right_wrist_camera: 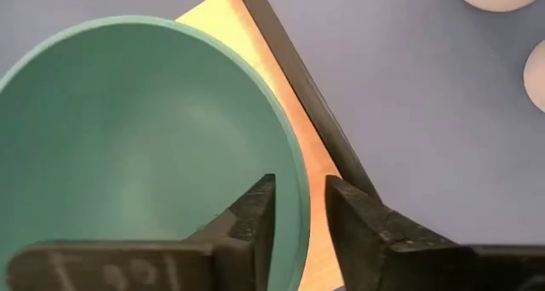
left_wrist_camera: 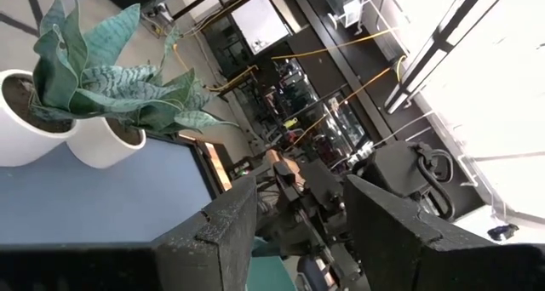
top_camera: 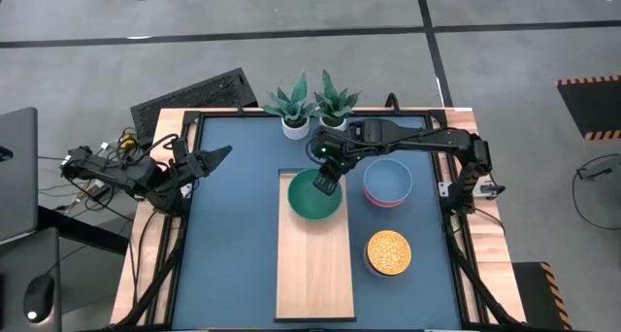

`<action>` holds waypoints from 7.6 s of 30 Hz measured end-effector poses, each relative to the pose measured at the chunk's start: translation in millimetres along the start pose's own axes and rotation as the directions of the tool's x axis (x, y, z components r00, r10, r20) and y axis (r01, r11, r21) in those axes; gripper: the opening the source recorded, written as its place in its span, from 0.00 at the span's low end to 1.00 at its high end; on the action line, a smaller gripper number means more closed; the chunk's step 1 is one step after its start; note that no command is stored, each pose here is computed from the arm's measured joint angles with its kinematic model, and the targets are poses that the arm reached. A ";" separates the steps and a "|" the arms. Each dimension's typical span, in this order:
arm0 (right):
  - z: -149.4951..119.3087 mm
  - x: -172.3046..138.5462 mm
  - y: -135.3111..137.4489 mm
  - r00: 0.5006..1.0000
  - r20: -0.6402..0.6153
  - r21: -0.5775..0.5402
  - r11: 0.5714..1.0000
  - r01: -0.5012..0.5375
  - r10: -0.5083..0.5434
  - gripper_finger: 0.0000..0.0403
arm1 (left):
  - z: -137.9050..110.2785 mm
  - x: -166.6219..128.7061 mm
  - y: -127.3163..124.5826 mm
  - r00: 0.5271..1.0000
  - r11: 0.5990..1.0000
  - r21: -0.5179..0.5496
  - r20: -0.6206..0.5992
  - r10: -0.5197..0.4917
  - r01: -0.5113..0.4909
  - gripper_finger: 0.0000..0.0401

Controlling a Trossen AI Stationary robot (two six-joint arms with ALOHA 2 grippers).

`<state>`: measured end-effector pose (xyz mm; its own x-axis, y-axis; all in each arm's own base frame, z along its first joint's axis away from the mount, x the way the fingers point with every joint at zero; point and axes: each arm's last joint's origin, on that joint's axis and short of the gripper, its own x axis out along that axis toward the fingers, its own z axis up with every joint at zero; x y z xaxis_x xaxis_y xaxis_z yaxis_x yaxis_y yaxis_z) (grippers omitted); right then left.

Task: Place and stack bowls onto a shelf
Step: Stack the blue bowl on top of the green bowl on the shelf, then stack the orange bowl on top of the blue bowl on the shelf

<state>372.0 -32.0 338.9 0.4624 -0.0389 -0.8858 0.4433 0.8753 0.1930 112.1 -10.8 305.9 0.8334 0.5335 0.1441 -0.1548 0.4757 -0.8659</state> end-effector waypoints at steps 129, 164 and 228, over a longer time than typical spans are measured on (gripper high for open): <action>-6.1 -66.7 -8.1 1.000 0.004 0.135 0.991 -0.010 0.009 0.08 | -2.7 0.0 3.6 0.999 1.000 -0.008 -0.022 0.026 -0.027 0.41; -0.9 -33.1 2.4 0.998 -0.052 0.055 0.998 0.027 -0.024 0.12 | -5.4 -0.2 7.3 0.998 0.998 -0.005 -0.042 0.055 -0.055 0.41; -156.6 -12.9 -108.2 0.889 -0.351 0.414 0.802 0.429 -0.294 0.42 | -7.8 -0.5 10.6 0.995 0.997 -0.016 -0.067 0.074 -0.076 0.41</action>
<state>197.8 -50.8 263.4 0.0114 -0.1234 -0.9923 0.8725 0.4860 -0.0504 114.2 -11.5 292.9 0.8535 0.5189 0.0468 -0.2088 0.4229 -0.8818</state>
